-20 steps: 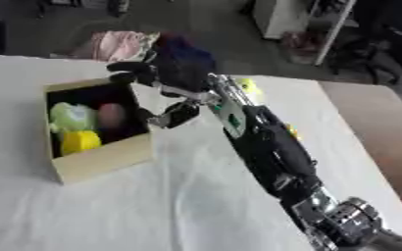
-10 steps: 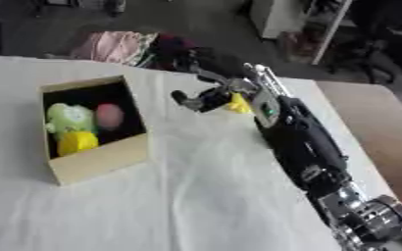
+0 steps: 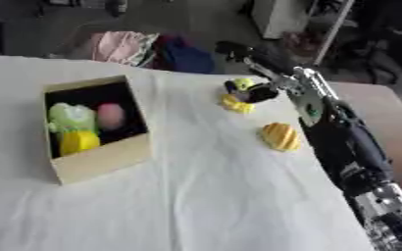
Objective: Pick up objects on the table and place them in the box.
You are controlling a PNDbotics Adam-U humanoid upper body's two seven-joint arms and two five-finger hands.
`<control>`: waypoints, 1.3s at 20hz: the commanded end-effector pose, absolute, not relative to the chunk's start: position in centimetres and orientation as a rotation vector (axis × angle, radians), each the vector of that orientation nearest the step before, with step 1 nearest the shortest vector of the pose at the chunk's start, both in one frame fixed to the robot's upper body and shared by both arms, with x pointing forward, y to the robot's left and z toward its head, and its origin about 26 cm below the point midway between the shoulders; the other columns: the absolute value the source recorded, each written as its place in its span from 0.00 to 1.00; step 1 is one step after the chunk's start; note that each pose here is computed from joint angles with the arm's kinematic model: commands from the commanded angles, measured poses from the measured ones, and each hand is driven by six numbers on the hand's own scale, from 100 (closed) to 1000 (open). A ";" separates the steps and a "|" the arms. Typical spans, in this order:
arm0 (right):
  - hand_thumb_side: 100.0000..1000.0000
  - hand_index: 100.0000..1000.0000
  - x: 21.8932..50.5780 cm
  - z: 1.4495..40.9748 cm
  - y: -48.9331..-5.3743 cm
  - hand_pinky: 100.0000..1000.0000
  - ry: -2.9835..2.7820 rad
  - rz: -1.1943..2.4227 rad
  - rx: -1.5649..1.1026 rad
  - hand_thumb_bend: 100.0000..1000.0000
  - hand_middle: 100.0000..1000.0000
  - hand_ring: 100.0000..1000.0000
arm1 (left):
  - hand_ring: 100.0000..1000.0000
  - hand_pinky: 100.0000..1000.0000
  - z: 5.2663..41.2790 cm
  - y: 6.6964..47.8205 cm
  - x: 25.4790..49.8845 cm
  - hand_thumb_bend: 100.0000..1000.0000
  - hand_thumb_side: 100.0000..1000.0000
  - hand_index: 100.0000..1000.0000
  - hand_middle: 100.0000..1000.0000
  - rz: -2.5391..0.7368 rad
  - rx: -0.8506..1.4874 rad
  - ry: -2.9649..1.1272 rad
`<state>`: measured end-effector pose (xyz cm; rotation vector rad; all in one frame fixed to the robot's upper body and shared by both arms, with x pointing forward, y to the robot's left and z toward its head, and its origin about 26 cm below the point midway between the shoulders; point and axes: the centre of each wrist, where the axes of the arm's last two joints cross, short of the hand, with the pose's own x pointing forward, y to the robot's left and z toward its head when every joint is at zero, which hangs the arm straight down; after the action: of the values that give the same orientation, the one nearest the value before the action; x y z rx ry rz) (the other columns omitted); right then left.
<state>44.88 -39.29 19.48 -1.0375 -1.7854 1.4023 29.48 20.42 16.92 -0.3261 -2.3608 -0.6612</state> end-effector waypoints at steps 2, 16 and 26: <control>0.13 1.00 44.6 19.0 -41.8 0.80 -1.668 1.285 -1.163 0.00 1.00 0.92 | 0.66 0.72 17.7 20.7 29.3 0.00 0.58 0.69 0.52 -0.689 -0.306 -2.391; 0.36 1.00 44.9 15.2 -42.1 0.86 -1.533 1.218 -1.159 0.00 1.00 0.97 | 0.66 0.72 17.8 20.6 29.3 0.00 0.57 0.69 0.52 -0.708 -0.305 -2.393; 0.40 1.00 45.0 14.0 -41.6 0.86 -1.491 1.226 -1.099 0.00 1.00 0.96 | 0.66 0.73 17.8 20.5 29.3 0.00 0.57 0.70 0.52 -0.725 -0.306 -2.394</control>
<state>44.93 -41.10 12.87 -1.0695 -1.4890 1.2319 29.48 20.41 16.94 -0.3151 -2.3677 -0.6902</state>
